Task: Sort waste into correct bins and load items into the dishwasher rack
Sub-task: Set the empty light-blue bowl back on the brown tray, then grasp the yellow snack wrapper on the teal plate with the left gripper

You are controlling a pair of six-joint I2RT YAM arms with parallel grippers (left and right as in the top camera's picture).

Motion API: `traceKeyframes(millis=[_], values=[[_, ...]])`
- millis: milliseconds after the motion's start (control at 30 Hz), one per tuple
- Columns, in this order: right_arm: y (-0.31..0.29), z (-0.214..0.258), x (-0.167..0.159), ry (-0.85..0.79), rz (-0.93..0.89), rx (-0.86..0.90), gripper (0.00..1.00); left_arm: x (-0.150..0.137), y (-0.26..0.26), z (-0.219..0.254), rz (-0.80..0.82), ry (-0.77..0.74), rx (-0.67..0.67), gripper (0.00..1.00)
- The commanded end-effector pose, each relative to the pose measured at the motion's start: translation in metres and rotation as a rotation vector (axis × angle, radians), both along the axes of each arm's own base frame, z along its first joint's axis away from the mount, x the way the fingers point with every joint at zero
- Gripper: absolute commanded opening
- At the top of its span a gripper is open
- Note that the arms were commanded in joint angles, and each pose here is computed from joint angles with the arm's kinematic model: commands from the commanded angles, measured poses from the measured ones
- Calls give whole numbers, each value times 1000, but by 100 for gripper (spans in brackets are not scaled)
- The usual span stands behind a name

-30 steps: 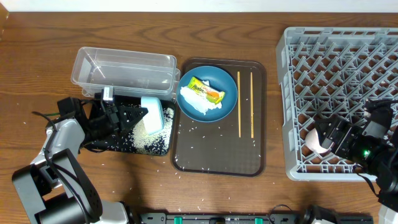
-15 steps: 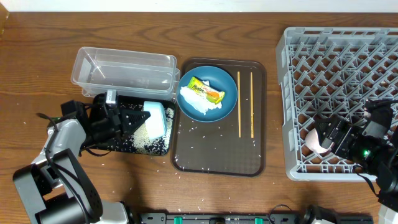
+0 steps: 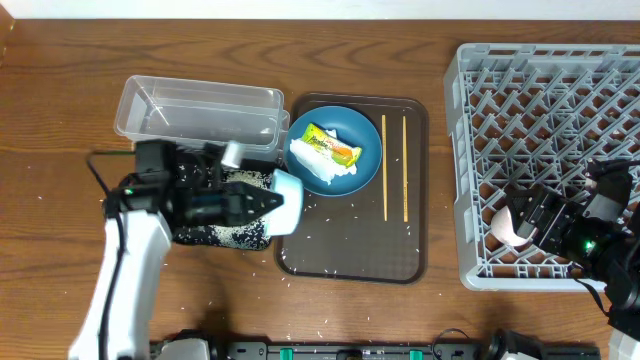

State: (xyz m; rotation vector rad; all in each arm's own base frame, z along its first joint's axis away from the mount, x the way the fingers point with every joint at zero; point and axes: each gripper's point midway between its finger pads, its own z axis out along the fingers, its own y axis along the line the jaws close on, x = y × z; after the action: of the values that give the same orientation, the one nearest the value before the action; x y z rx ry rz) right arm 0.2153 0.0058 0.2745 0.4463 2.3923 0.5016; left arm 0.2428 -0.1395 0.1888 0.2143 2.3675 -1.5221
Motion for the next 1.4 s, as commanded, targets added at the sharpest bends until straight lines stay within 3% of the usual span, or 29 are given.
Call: traceKeyframes(millis=[0,167,367,500,633,800,933,1033,1233,1367], values=[[2,3,0,-13,21,-13,83,-5,-3,-14,58,-3,298,6],[2,3,1,-15,20,-14,83,-21,-23,-48,39,-87,680,6],[2,3,0,-13,21,-13,83,-21,-65,-78,-4,-235,885,12],[2,2,0,-7,21,-11,83,-24,-92,-99,-65,-267,912,17],[2,3,0,-11,21,-12,83,-23,-98,-108,-71,-251,918,30],[2,3,0,-11,20,-13,84,-11,-109,-55,-34,-321,858,48],[2,3,1,-12,21,-13,84,22,-110,-5,55,-481,828,66],[2,3,1,-12,20,-13,84,48,-107,1,83,-546,826,68],[2,2,1,-5,20,-11,84,101,-93,-52,84,-449,869,75],[1,1,2,-1,20,-9,84,132,-89,-89,110,-399,878,90]])
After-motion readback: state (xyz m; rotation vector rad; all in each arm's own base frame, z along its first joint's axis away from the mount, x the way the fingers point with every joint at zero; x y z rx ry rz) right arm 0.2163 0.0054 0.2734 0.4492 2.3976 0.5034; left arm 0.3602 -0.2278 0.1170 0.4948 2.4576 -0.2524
